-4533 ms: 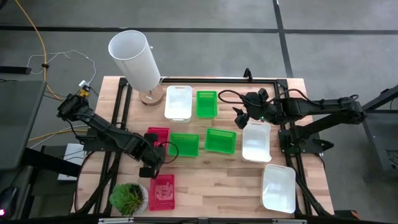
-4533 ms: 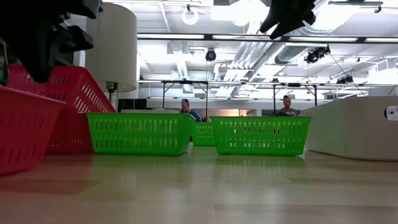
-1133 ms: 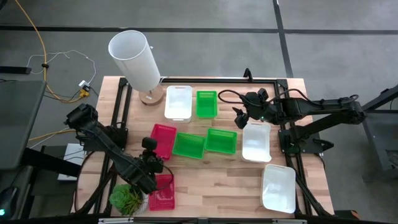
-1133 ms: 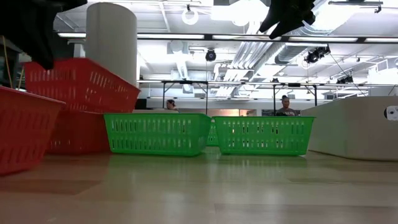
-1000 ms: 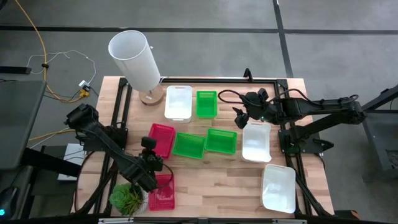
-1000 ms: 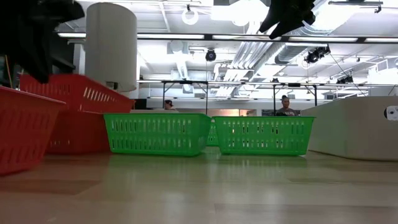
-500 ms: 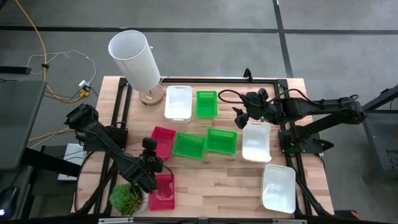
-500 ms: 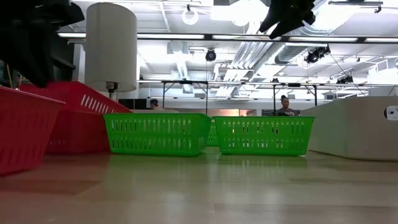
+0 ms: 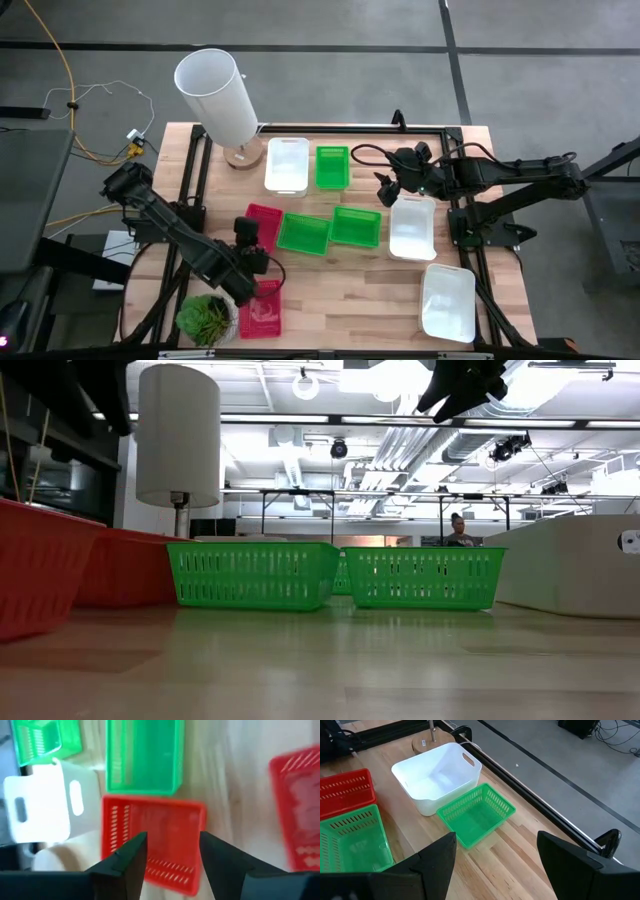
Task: Stack baskets by color
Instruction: Stack the bottom red bin on top of the top red bin
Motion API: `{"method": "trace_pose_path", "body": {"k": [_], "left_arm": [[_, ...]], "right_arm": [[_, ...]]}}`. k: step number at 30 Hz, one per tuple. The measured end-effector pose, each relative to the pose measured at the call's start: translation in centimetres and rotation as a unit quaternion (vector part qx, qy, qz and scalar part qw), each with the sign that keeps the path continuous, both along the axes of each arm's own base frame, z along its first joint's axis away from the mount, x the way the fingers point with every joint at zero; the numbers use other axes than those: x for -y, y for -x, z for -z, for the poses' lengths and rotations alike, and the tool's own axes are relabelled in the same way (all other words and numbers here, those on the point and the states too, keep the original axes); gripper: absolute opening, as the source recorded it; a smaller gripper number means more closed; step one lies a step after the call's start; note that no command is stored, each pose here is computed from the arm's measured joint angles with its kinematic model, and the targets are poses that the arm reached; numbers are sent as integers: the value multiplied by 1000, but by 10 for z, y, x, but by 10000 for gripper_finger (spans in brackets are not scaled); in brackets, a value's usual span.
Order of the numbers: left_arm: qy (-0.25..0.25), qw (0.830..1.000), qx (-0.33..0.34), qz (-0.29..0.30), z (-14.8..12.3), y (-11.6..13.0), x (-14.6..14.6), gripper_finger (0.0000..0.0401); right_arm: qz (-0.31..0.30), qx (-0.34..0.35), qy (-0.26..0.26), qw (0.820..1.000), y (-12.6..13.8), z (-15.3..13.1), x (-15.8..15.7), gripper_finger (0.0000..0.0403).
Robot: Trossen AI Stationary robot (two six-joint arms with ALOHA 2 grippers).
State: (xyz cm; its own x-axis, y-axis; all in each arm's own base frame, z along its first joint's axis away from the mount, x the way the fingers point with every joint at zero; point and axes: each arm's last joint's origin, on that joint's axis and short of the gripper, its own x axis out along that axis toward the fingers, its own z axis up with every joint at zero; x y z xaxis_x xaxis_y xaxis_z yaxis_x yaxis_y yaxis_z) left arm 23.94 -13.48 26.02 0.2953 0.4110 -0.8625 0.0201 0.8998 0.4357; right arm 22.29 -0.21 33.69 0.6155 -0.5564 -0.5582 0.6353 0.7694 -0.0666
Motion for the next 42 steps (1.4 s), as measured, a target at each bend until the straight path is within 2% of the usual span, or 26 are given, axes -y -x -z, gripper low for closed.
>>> {"method": "trace_pose_path", "body": {"k": [4,7,11,15,19,22,26,36,42], "left_arm": [[74,996,50,24,-10,-5,7,168],[150,983,85,68,-19,-11,15,168],[208,969,104,81,-23,-18,18,168],[224,969,75,68,-2,-24,16,168],[271,960,44,61,28,-25,13,168],[265,962,31,54,44,-22,9,168],[236,970,35,47,50,-20,5,168],[223,973,46,43,51,-21,4,168],[234,972,30,3,67,-15,-2,168]], "right_arm": [[-1,-2,-1,1000,0,0,0,265],[-1,-2,-1,1000,0,0,0,265],[-2,-2,-3,1000,0,0,0,265],[-2,-3,-4,1000,1,1,0,265],[0,-6,-5,1000,1,1,0,265],[0,-5,-5,1000,1,1,0,265],[0,-5,-5,1000,1,1,0,265],[4,-1,-9,1000,1,1,0,265],[4,-3,-9,1000,1,1,0,265]]}}
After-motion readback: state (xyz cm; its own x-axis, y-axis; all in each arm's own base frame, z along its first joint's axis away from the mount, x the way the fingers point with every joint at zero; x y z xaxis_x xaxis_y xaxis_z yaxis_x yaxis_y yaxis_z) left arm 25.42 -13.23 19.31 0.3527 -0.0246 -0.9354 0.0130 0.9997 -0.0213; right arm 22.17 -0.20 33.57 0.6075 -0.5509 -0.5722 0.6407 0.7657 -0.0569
